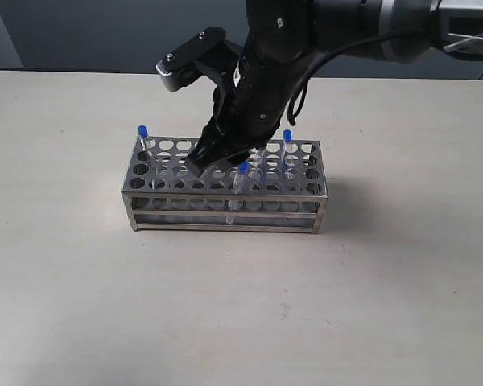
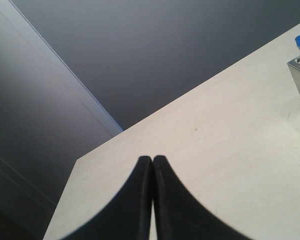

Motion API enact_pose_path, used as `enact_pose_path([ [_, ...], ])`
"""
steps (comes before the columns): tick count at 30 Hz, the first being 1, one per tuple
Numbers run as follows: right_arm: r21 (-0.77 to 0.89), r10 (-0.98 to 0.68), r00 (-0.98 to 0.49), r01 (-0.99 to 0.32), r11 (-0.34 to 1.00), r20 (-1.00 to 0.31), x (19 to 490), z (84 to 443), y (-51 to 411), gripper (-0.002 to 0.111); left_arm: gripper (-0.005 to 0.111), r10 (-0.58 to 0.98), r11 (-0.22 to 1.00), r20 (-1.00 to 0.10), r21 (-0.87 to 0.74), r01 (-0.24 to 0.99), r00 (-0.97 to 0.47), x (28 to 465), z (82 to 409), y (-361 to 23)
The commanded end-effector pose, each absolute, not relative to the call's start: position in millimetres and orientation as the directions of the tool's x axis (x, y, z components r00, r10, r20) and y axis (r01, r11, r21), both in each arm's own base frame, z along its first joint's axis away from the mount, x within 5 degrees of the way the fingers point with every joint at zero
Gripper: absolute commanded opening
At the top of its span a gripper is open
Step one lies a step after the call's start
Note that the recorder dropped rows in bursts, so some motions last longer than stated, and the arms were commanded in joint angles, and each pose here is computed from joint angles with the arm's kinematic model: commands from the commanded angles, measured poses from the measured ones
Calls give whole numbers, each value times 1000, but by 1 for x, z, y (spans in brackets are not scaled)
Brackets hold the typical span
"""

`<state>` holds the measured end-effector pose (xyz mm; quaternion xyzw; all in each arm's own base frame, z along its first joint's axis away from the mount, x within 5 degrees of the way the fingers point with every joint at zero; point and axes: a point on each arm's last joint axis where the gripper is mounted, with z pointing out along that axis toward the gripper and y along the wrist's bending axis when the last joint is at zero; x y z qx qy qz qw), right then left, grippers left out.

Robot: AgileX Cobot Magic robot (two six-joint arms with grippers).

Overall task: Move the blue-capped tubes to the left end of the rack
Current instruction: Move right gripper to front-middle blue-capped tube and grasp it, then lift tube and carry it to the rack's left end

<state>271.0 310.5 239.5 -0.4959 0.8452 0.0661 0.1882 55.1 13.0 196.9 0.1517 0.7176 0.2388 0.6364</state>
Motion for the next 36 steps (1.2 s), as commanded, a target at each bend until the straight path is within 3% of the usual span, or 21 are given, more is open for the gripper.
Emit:
enact_pose_path([
  [1,-122,-826,-440,-853,507,-351,278,226,309,40,1,519,842,-843,533,-87,-141,55,199,13],
  [6,-132,-837,-447,-853,505,-316,285,210,308,37,1,519,842,-843,533,-87,-141,55,199,13],
  [12,-133,-834,-458,-847,514,-307,290,203,306,0,1,519,842,-843,533,-87,-139,55,199,13],
  [23,-144,-823,-448,-842,520,-350,282,237,298,0,1,519,842,-843,533,-87,-139,55,199,13],
  [36,-163,-752,-394,-822,545,-528,265,308,282,0,1,520,842,-843,533,-87,-137,55,199,13],
])
